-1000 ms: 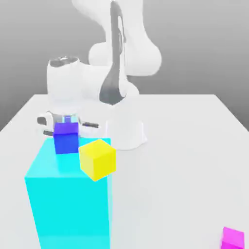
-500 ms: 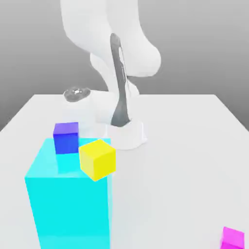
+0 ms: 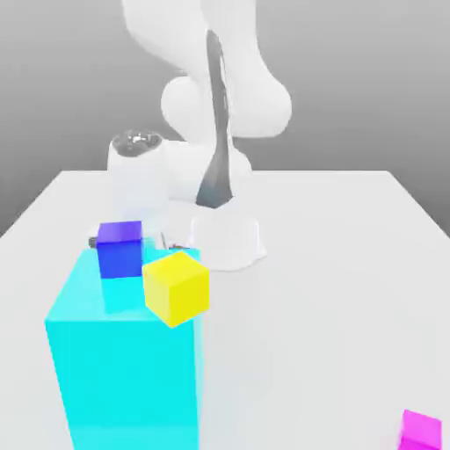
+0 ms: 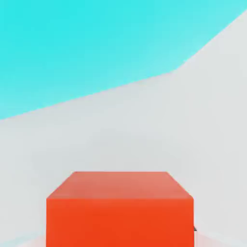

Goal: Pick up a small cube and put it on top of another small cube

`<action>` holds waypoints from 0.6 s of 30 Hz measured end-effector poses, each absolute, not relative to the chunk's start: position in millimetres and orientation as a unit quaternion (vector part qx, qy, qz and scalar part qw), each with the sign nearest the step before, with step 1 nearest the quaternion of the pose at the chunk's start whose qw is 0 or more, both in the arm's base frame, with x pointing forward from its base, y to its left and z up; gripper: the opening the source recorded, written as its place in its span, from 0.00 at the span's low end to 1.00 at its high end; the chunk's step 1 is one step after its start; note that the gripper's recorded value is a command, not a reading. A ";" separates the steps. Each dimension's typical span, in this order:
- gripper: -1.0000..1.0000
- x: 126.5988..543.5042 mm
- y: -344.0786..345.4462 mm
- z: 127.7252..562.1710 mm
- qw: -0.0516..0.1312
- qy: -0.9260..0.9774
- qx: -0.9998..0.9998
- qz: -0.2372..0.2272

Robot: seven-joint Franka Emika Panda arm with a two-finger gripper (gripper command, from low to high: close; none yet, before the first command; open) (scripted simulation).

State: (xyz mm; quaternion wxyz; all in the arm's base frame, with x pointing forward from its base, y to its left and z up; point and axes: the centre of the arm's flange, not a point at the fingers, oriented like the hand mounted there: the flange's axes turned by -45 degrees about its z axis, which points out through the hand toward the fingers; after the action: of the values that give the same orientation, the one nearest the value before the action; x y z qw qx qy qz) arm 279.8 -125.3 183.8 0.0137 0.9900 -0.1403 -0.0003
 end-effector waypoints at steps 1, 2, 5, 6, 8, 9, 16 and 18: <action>0.00 279.4 -124.0 188.1 0.009 -0.141 0.990 0.000; 0.00 279.0 -124.0 192.3 0.005 -0.143 0.990 0.001; 0.00 276.5 -162.2 213.0 -0.007 -0.212 0.976 0.044; 0.00 273.5 -178.5 220.7 -0.008 -0.240 0.969 0.062; 0.00 263.6 -212.4 236.6 -0.010 -0.296 0.950 0.098; 0.00 260.6 -228.5 246.7 -0.011 -0.323 0.940 0.113; 0.00 299.9 -253.8 314.5 -0.033 -0.383 0.916 0.117; 0.00 314.5 -250.6 335.4 -0.039 -0.389 0.914 0.109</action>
State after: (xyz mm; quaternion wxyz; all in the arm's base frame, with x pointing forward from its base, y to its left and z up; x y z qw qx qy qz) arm 314.5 -250.6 335.4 -0.0386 0.9137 -0.3895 0.1091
